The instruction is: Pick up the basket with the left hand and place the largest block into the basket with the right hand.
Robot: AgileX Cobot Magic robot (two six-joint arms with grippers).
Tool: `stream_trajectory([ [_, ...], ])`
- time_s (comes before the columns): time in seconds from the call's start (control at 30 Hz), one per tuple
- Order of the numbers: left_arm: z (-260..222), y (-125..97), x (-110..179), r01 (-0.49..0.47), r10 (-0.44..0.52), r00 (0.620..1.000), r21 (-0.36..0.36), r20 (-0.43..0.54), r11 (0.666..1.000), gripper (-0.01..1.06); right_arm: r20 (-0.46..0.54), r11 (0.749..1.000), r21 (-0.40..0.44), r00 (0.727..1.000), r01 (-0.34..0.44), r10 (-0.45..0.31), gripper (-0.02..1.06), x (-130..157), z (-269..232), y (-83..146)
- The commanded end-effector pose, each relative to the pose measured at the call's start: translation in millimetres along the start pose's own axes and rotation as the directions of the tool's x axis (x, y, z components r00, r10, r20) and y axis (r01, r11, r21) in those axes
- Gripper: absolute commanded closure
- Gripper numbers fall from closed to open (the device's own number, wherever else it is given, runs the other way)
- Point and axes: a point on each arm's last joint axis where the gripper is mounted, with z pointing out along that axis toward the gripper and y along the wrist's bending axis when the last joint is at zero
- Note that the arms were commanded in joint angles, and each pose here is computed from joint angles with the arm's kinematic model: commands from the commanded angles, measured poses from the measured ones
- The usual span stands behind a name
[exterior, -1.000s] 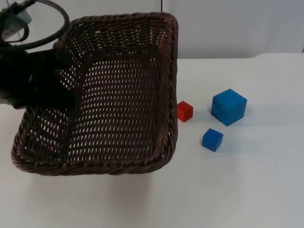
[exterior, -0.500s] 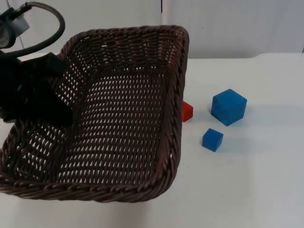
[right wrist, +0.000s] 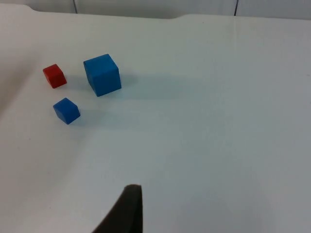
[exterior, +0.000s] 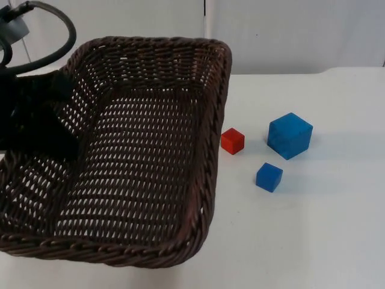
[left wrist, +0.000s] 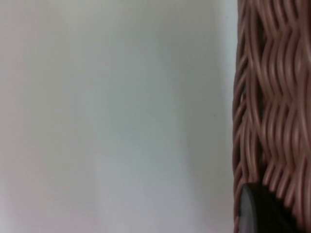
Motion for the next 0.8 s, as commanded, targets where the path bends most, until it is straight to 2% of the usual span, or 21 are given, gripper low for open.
stream_trajectory([
  [0.0,-3.5,-1.3,0.7,0.003,-0.003,1.000,-0.009,0.008,1.000,1.05,0.005,1.000,0.005,1.000,-0.004,0.004,-0.01,0.5,0.3,0.1],
  [0.47,-3.7,3.2,2.8,-0.027,0.026,1.000,-0.057,-0.018,0.998,1.05,0.005,1.000,0.005,1.000,0.003,-0.003,-0.01,0.5,0.3,0.1],
  [0.77,-3.6,1.0,1.7,0.005,-0.005,1.000,-0.034,-0.004,0.999,1.05,0.005,1.000,0.005,1.000,0.003,-0.003,-0.01,0.5,0.3,0.1],
])
